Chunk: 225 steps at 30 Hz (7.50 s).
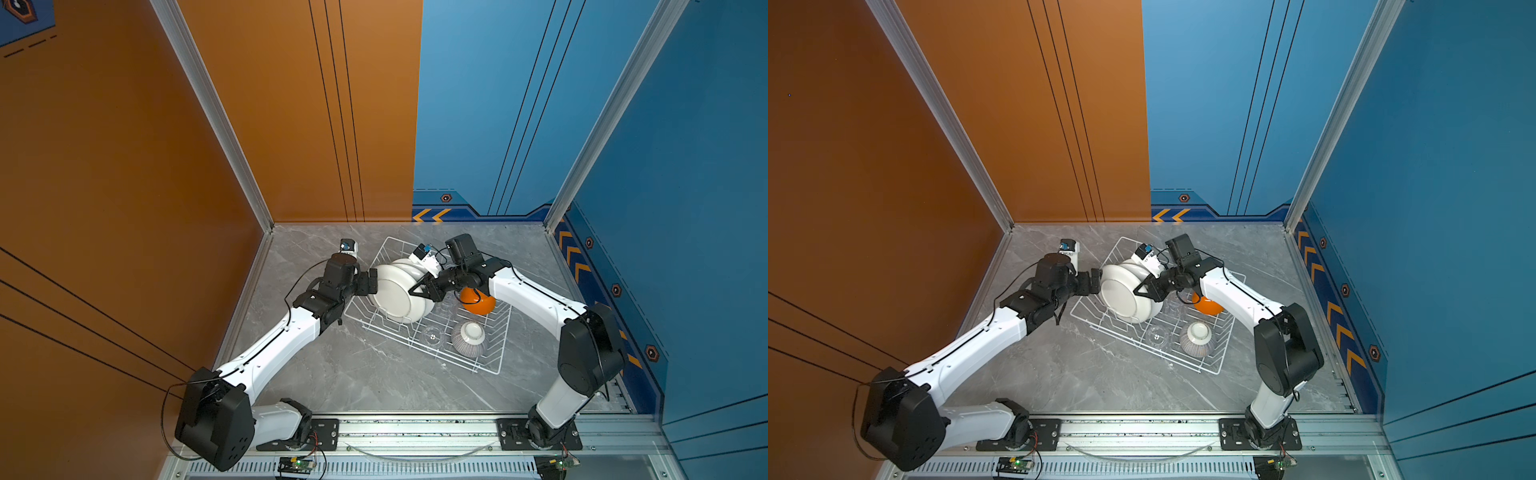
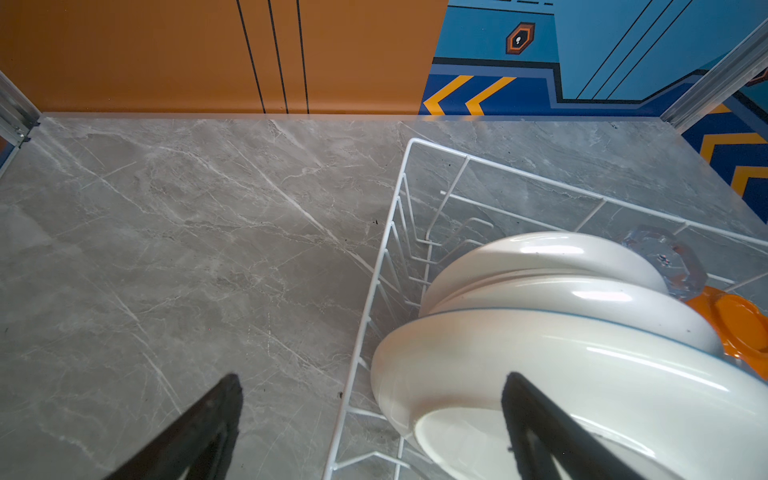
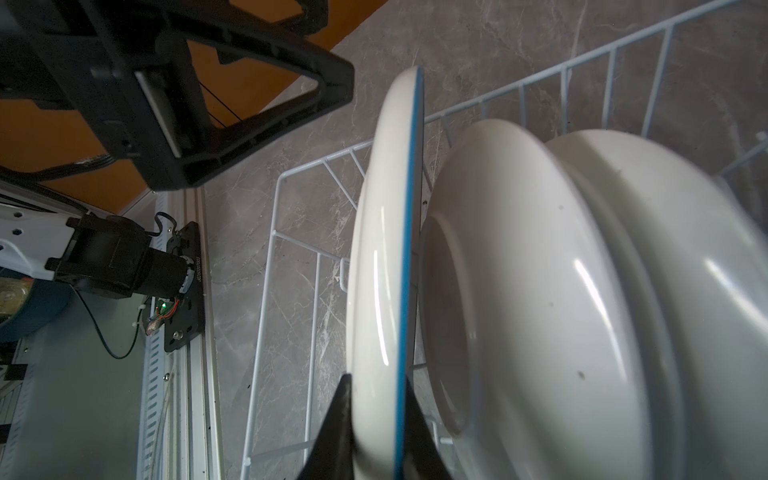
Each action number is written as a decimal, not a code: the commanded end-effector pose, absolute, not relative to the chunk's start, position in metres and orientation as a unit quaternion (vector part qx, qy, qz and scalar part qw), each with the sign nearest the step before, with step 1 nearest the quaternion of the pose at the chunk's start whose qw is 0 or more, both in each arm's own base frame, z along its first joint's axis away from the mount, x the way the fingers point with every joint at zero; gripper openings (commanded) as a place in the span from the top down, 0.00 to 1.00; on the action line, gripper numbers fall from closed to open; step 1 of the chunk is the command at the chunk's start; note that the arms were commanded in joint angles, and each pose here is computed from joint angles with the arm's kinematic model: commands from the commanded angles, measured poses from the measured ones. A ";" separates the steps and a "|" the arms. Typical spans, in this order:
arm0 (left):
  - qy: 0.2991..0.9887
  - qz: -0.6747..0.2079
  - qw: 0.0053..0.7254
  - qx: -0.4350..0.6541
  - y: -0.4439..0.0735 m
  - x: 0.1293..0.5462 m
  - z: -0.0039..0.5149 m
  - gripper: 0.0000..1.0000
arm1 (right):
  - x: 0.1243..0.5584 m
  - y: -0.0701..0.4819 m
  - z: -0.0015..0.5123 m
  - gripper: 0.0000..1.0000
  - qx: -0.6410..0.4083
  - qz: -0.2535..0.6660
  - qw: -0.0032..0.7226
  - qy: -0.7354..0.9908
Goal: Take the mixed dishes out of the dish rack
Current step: 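Grasp the watermelon-print plate rim with the right gripper, then lift the plate up and grasp its rim with the left gripper, then release the right gripper and carry the plate away with the left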
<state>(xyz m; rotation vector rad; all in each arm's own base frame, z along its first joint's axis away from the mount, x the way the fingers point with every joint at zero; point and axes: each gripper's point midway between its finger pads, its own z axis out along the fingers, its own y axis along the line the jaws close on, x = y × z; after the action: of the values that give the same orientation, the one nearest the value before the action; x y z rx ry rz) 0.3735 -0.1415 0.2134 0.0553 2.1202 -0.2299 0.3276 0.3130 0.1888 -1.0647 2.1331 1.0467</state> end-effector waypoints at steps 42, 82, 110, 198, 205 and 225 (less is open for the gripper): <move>0.852 -0.097 0.514 -0.002 -0.129 0.360 0.234 0.02 | 0.376 0.284 0.308 1.00 -0.248 0.408 0.409 0.778; 0.821 -0.110 0.551 0.106 -0.187 0.347 0.255 0.02 | 0.405 0.249 0.341 1.00 -0.126 0.399 0.457 0.785; 0.713 -0.053 0.651 0.255 -0.265 0.321 0.274 0.02 | 0.403 0.227 0.387 1.00 -0.041 0.431 0.476 0.766; 0.586 0.150 0.787 0.123 -0.323 0.356 0.328 1.00 | 0.371 0.207 0.413 1.00 0.072 0.513 0.445 0.730; 0.585 0.155 0.788 0.117 -0.321 0.357 0.330 1.00 | 0.374 0.208 0.413 1.00 0.070 0.518 0.441 0.729; 0.578 0.176 0.789 0.112 -0.323 0.363 0.337 1.00 | 0.380 0.188 0.407 0.48 0.083 0.507 0.453 0.728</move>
<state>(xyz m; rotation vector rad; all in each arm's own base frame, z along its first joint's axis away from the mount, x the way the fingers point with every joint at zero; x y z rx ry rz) 0.3644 -0.3301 0.3051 0.3535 1.2895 0.4356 0.3859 0.1920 0.3925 0.2464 1.8509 1.2572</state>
